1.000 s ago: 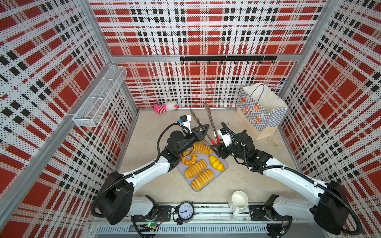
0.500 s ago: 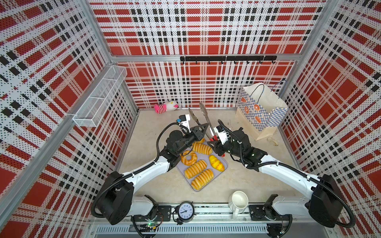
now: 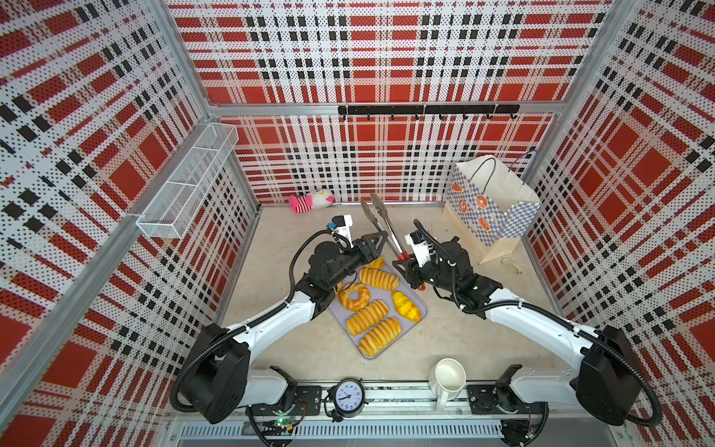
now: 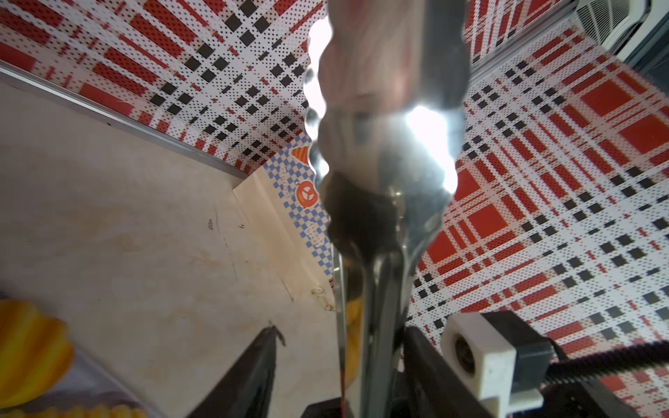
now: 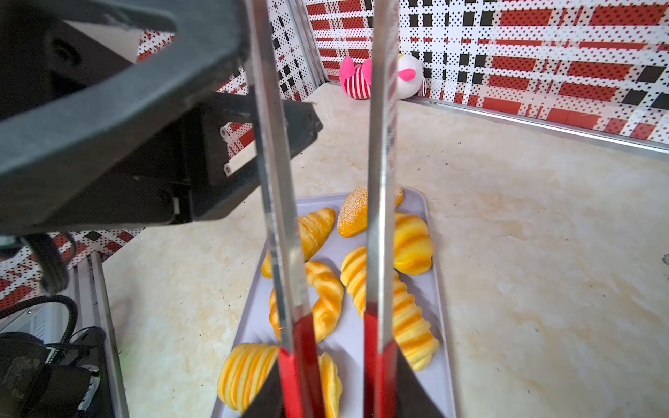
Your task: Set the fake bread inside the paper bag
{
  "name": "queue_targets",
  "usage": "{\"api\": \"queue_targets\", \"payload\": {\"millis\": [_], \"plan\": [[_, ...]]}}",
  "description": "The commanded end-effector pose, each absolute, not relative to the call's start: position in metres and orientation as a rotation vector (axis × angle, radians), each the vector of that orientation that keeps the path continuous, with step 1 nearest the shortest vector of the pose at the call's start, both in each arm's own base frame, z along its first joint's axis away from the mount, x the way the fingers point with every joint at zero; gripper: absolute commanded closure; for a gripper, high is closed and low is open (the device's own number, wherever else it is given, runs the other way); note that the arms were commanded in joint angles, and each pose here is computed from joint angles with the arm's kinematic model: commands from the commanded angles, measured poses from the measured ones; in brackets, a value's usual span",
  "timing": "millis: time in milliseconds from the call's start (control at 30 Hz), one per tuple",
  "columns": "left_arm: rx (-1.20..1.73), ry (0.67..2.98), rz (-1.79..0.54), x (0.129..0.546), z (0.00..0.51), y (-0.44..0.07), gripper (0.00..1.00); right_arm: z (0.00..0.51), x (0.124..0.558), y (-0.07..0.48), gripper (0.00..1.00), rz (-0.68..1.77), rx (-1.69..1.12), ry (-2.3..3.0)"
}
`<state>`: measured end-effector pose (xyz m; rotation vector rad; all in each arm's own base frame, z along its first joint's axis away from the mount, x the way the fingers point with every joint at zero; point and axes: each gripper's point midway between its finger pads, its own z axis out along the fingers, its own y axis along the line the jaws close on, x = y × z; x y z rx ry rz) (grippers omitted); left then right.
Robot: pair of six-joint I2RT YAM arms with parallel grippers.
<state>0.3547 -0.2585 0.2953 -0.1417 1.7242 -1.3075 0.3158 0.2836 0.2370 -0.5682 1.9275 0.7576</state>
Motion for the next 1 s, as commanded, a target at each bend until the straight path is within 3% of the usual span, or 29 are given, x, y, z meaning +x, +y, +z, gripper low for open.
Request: {"api": "queue_targets", "payload": {"millis": [0,167,233,667,967], "plan": [[-0.133,1.773,-1.192,0.354,0.289,-0.237,0.32,0.256,0.32,0.265,0.71,0.818,-0.48,1.899],[-0.155,1.88,-0.963,0.353,0.264,-0.194,0.16,0.235,0.319,0.238,0.69,0.719,-0.464,2.019],[-0.17,1.926,-0.878,0.352,0.254,-0.173,0.01,0.223,0.313,0.23,0.67,0.651,-0.501,2.088],[-0.164,2.135,-0.62,0.344,0.21,-0.118,0.02,0.184,0.282,0.202,0.65,0.445,-0.724,2.308],[-0.077,2.234,-0.745,0.333,0.187,-0.144,0.02,0.191,0.277,0.183,0.66,0.268,-0.862,2.316]]}}
